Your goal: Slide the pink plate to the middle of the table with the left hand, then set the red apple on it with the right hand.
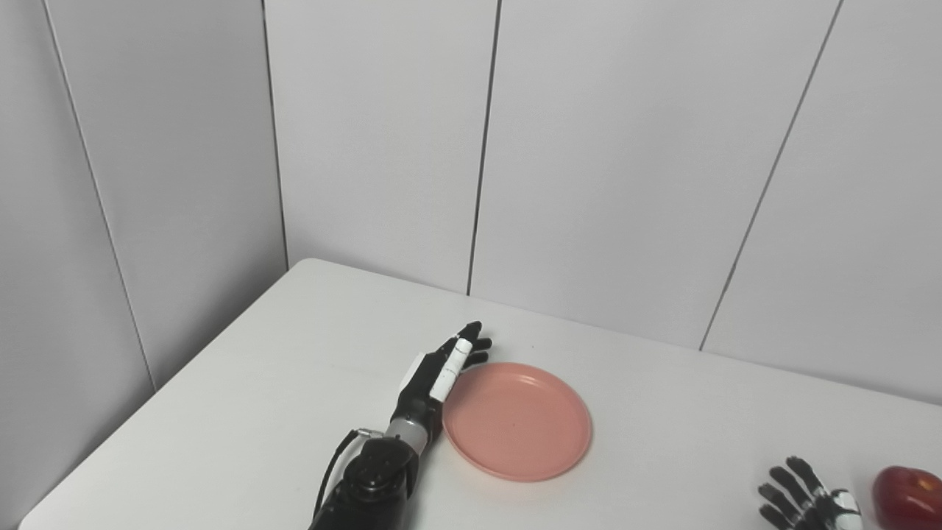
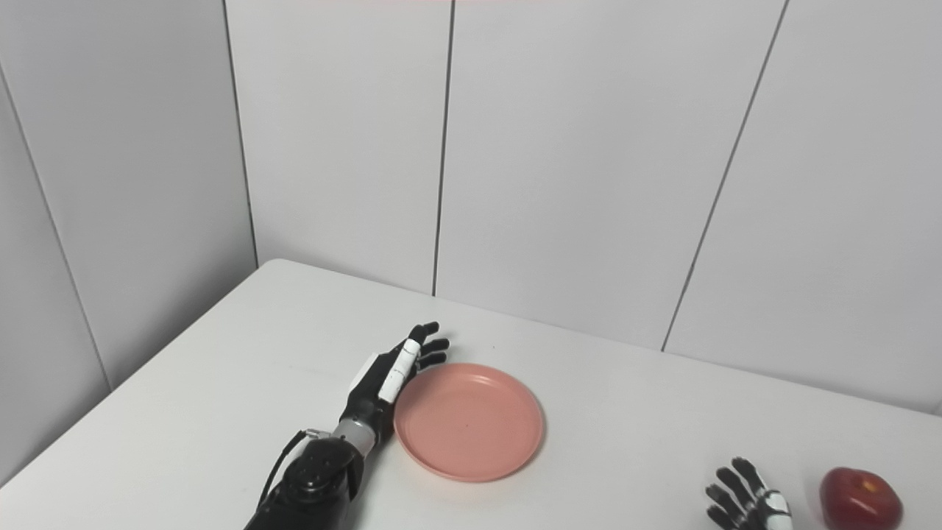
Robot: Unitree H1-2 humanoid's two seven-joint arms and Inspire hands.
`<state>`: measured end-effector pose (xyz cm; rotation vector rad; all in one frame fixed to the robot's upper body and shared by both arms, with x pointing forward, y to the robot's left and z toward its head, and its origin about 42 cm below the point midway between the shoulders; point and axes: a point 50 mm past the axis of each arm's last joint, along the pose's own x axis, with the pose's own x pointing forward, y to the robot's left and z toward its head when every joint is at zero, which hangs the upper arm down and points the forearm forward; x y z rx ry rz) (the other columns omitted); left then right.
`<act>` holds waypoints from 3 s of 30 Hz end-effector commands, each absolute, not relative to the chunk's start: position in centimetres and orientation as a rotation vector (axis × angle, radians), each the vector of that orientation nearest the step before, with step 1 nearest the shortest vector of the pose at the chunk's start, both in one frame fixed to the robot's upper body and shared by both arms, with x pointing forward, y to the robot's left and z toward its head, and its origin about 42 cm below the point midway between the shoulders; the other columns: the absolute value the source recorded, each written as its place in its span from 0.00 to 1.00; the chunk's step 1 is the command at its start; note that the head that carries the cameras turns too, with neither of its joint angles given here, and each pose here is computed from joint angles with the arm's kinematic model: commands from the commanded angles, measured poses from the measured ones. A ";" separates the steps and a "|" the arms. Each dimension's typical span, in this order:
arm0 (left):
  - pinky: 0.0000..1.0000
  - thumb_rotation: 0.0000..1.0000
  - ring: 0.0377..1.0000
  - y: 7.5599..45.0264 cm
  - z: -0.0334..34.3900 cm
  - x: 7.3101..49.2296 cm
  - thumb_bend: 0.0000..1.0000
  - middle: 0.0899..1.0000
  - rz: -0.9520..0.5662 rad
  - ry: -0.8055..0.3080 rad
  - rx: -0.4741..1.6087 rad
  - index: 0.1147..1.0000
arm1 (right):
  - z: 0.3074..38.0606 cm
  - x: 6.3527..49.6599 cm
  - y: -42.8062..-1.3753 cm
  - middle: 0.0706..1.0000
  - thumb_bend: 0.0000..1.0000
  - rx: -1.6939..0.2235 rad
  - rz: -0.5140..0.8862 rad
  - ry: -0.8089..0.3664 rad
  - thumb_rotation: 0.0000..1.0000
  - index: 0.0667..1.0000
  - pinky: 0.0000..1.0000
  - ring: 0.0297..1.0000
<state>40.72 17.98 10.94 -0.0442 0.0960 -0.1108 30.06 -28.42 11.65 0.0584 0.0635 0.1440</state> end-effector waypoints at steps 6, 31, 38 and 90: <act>0.79 0.94 0.87 16.1 10.9 39.1 0.86 0.86 -0.251 0.172 -0.045 0.87 | 12.1 30.6 -25.0 0.87 0.93 0.046 0.199 0.051 1.00 0.88 0.83 0.84; 0.84 0.95 0.87 12.8 9.9 37.3 0.81 0.85 -0.314 0.221 -0.085 0.87 | 12.7 30.9 -21.5 0.85 0.96 0.015 0.201 0.053 1.00 0.86 0.75 0.80; 0.84 0.95 0.88 12.6 9.6 37.3 0.82 0.86 -0.323 0.226 -0.081 0.88 | 12.6 31.0 -21.1 0.85 0.97 0.012 0.202 0.057 1.00 0.86 0.75 0.80; 0.88 0.95 0.90 13.8 8.4 36.7 0.81 0.90 -0.253 0.212 -0.069 0.92 | 17.2 30.6 -21.5 0.84 0.95 -0.140 0.093 -0.236 1.00 0.86 0.77 0.81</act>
